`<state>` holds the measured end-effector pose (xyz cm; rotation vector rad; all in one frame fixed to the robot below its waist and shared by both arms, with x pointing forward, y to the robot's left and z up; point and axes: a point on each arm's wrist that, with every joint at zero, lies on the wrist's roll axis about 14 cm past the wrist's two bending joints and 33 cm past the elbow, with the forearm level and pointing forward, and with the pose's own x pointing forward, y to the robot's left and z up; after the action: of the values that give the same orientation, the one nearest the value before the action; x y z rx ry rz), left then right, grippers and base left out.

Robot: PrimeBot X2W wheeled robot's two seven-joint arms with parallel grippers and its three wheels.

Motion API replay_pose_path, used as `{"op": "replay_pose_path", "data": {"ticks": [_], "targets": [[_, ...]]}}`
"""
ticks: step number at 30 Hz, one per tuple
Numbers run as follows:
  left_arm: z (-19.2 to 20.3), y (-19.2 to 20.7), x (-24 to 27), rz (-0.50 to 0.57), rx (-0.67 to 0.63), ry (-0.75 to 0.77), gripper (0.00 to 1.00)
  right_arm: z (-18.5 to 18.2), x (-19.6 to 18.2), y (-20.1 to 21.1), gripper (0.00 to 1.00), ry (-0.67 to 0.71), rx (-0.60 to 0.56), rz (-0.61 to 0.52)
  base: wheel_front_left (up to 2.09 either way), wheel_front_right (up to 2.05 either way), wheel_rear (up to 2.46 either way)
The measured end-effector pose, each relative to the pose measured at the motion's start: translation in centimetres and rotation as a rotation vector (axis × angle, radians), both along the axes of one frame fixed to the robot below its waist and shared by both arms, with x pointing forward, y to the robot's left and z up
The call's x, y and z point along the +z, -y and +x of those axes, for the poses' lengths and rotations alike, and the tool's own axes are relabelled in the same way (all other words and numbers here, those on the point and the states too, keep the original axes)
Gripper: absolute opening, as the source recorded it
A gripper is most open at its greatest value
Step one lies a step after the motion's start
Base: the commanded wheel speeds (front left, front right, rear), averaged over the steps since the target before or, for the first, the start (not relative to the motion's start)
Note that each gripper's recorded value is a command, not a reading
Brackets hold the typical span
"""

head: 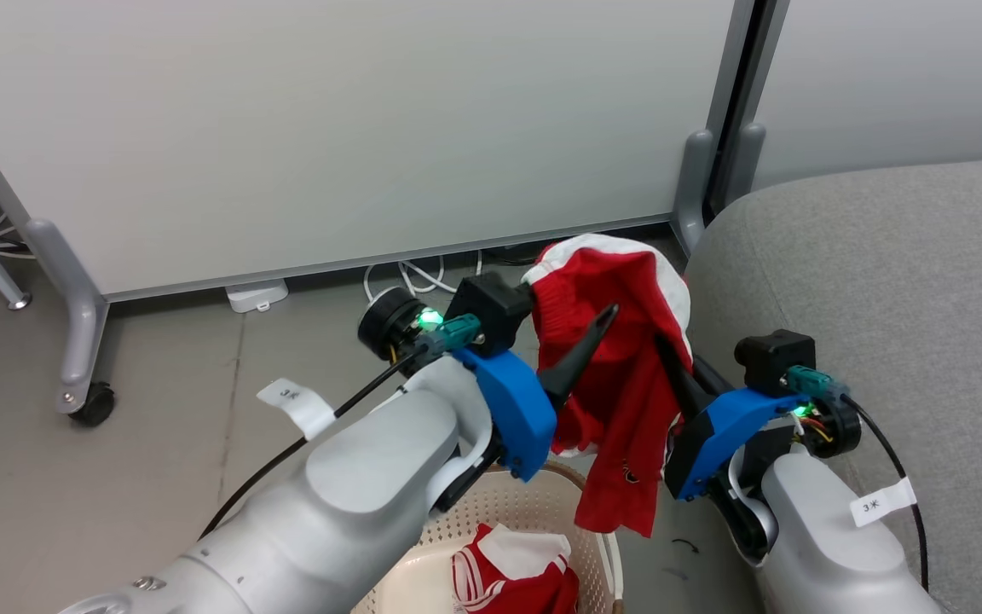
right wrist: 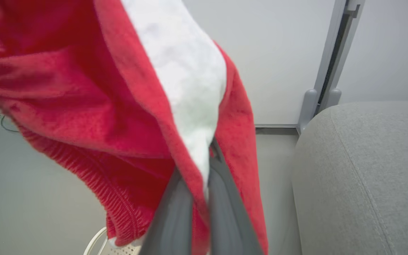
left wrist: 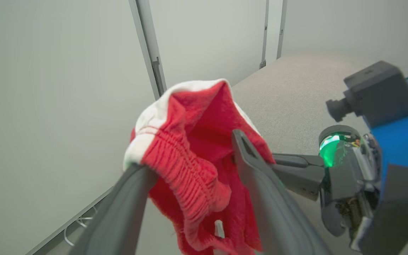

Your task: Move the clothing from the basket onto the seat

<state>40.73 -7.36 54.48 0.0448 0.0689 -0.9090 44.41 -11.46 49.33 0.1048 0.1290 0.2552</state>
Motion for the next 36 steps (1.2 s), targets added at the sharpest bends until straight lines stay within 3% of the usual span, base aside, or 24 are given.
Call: {"op": "replay_pose_path", "data": {"ticks": [16, 24, 36], "targets": [[-1.8, -5.2, -6.1, -0.096, 0.170, -0.202, 1.00, 0.3, 1.5, 3.3, 0.00, 0.055, -0.094, 0.010, 0.00, 0.00, 0.00], [-1.8, -6.6, -5.5, -0.162, 0.219, -0.167, 1.00, 0.1, 2.0, 4.8, 0.00, 0.068, -0.128, 0.007, 0.00, 0.00, 0.00], [-2.3, -5.9, -5.1, -0.198, 0.180, -0.096, 1.00, -1.5, 2.5, 9.0, 0.00, 0.083, -0.229, 0.001, 0.00, 0.00, 0.00]]}}
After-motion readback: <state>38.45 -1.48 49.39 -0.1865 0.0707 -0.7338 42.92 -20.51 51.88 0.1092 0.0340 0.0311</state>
